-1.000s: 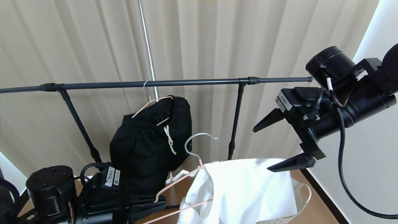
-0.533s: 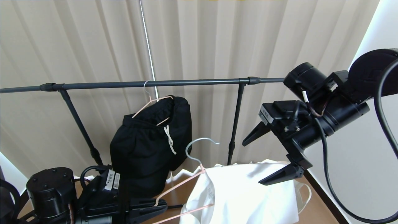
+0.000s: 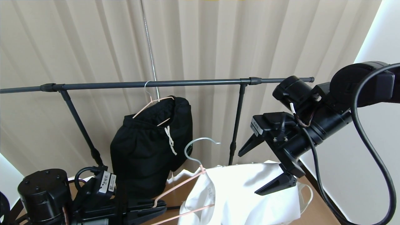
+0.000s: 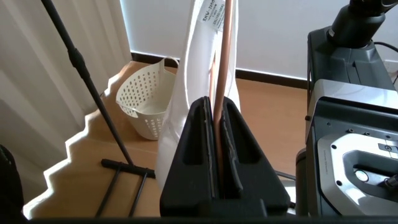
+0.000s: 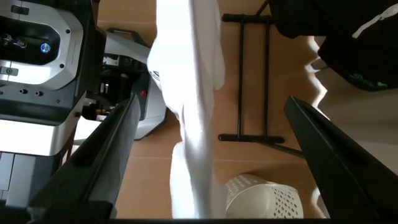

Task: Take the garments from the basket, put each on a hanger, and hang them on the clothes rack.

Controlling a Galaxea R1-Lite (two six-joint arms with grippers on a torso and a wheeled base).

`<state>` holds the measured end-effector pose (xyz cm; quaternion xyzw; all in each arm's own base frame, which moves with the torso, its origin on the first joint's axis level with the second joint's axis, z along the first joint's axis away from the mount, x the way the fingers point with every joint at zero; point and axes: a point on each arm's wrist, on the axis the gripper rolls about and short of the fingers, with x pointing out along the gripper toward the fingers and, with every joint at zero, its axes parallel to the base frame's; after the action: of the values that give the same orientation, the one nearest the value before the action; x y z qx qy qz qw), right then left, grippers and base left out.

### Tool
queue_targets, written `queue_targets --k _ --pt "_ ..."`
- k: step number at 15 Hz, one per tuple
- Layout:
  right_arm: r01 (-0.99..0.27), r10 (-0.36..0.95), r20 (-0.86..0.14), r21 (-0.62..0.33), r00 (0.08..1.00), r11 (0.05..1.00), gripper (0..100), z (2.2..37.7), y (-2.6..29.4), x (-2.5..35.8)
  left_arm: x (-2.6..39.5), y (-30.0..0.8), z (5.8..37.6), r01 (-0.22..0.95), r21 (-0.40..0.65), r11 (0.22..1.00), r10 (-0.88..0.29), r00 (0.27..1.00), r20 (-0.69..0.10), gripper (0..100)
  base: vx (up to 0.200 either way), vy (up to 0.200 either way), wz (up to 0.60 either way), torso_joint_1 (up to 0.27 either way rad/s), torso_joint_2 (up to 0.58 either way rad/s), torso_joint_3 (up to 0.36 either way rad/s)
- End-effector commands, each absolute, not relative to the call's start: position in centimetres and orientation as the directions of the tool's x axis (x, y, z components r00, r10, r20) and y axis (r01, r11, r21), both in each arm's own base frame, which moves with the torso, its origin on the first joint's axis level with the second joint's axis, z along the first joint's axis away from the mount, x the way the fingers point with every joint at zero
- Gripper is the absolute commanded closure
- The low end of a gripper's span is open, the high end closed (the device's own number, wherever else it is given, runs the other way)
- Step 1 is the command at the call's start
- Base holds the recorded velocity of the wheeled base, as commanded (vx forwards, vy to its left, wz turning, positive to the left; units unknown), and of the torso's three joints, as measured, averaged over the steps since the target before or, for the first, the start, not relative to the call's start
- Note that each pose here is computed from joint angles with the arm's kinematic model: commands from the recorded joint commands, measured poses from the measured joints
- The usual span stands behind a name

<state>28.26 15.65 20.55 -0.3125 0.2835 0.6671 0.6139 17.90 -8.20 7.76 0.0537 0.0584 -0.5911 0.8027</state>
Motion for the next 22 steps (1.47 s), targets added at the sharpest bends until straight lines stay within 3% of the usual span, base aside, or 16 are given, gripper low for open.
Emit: queue_targets --k 1,22 --pt "-0.996 0.64 -0.767 0.001 -0.056 -0.086 0 20.09 15.86 28.63 17.83 -8.18 7.86 0.955 0.021 0.296 -0.943 0.295 -0.154 100 0.0 0.0 0.0 0.0 0.0 0.0" --pt "-0.996 0.638 -0.768 0.003 -0.058 -0.088 0 19.34 16.56 29.03 18.25 -8.42 8.14 0.955 0.03 0.294 -0.945 0.295 -0.141 100 0.0 0.0 0.0 0.0 0.0 0.0"
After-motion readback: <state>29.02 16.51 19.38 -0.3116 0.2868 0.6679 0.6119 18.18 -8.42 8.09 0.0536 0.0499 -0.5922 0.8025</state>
